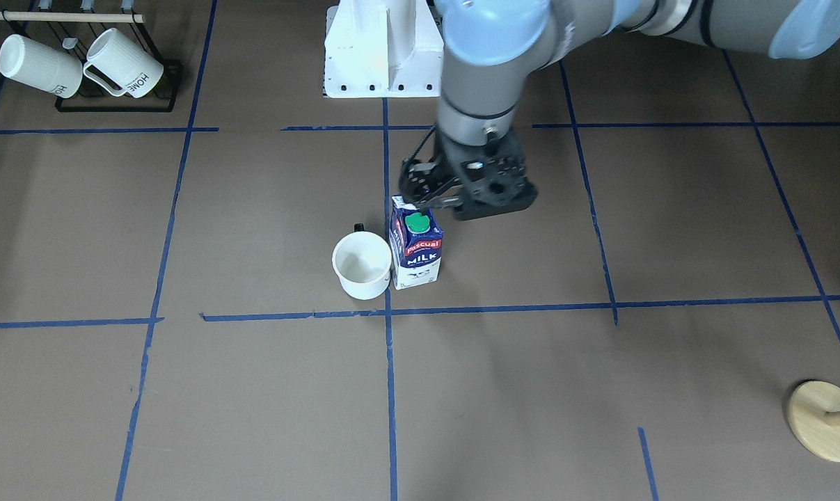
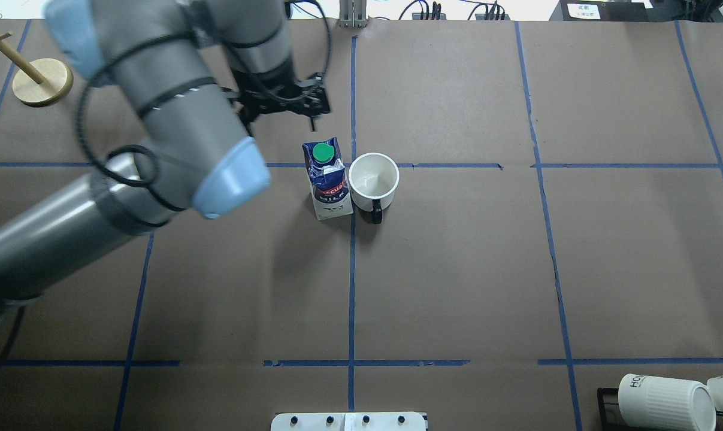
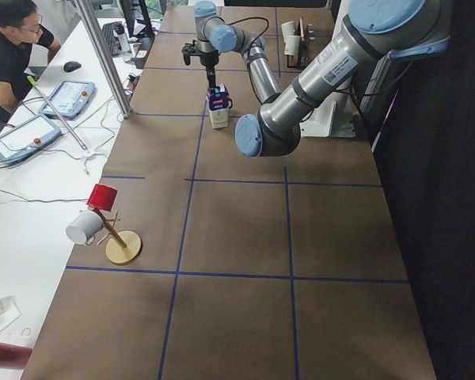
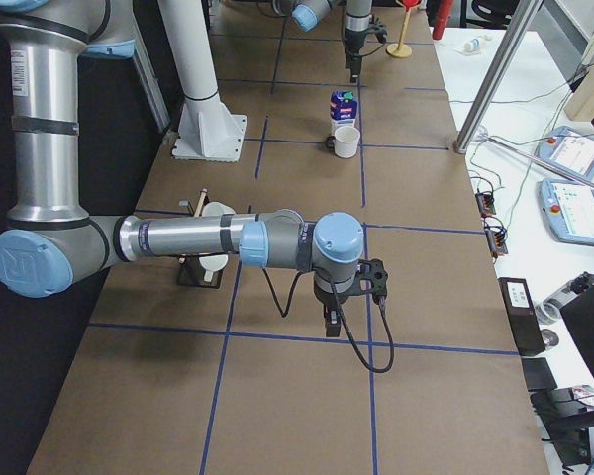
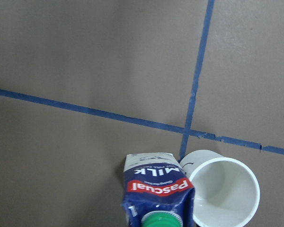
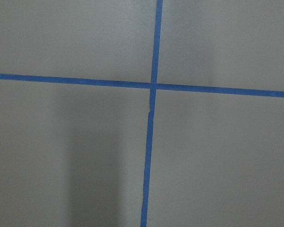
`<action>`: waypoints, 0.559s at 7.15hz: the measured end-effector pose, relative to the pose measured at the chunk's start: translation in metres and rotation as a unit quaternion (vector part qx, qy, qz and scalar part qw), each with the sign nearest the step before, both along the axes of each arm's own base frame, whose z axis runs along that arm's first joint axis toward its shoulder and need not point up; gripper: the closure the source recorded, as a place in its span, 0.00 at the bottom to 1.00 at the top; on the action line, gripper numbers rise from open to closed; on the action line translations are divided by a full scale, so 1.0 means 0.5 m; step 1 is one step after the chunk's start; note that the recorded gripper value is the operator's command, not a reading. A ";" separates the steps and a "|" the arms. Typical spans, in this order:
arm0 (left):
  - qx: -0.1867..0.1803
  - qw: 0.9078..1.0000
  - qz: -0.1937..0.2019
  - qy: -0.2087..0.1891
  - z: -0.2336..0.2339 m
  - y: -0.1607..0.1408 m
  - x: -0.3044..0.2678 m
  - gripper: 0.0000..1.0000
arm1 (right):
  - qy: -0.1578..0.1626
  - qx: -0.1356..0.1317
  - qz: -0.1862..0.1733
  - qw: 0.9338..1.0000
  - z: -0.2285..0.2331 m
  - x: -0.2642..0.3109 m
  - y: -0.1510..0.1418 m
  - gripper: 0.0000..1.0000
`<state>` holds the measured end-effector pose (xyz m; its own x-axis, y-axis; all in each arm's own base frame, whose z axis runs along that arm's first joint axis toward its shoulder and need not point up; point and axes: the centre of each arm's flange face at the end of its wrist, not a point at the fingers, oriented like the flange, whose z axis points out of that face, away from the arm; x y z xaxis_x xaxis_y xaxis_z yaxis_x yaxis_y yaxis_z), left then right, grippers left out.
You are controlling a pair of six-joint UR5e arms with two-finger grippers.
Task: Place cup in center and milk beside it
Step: 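Open the left gripper and withdraw it toward its corner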
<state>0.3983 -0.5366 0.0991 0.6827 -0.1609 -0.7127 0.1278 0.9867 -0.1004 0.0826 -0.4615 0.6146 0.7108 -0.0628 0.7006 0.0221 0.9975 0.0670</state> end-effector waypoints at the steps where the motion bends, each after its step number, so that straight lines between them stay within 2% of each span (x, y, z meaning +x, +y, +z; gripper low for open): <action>1: 0.015 1.000 0.009 -0.012 0.042 0.004 -0.081 0.00 | 0.000 -0.001 0.000 1.000 0.001 -0.001 0.000 0.00; 4: 0.047 0.998 0.033 -0.032 0.183 0.017 -0.287 0.00 | 0.001 -0.003 0.001 1.000 0.002 -0.003 -0.001 0.00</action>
